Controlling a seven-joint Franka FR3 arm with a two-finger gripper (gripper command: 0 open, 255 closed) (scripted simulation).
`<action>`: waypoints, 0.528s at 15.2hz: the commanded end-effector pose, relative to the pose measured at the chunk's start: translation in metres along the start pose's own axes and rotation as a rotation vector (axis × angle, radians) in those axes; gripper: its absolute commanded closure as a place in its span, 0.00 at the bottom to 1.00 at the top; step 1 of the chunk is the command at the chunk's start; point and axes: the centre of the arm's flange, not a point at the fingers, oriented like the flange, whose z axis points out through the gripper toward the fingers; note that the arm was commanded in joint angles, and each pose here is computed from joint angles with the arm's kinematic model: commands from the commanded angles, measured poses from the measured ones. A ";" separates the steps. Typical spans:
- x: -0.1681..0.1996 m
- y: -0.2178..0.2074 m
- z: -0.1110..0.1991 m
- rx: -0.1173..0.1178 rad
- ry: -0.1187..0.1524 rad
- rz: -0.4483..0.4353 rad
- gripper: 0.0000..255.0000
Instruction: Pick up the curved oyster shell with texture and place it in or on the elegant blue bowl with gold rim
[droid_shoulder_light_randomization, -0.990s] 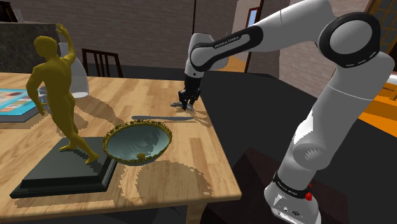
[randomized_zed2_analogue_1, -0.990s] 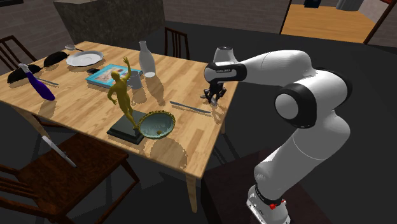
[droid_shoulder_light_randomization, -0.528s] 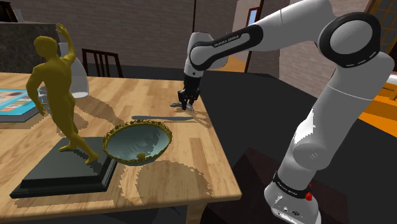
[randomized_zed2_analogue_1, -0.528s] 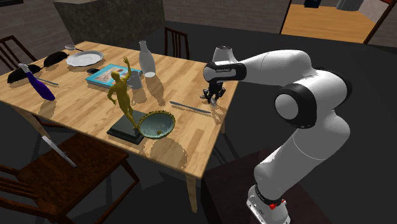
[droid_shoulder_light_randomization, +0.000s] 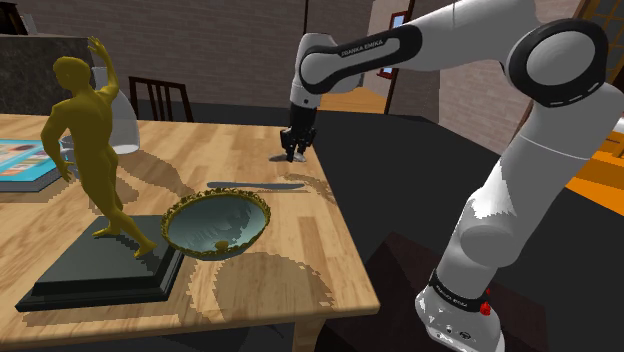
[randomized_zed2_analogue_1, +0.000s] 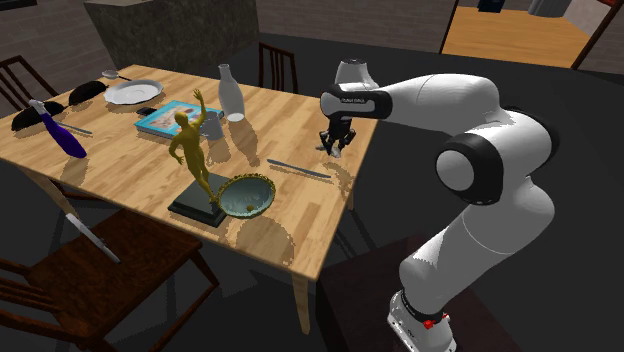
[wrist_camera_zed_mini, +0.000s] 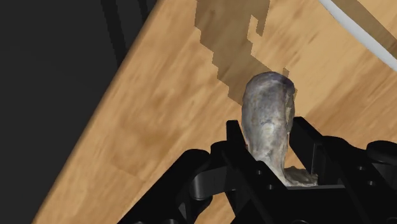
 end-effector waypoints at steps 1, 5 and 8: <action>0.001 -0.001 -0.011 0.000 0.000 0.000 1.00; 0.002 -0.003 -0.032 0.000 0.000 0.000 1.00; 0.003 -0.005 -0.048 0.000 0.000 0.000 1.00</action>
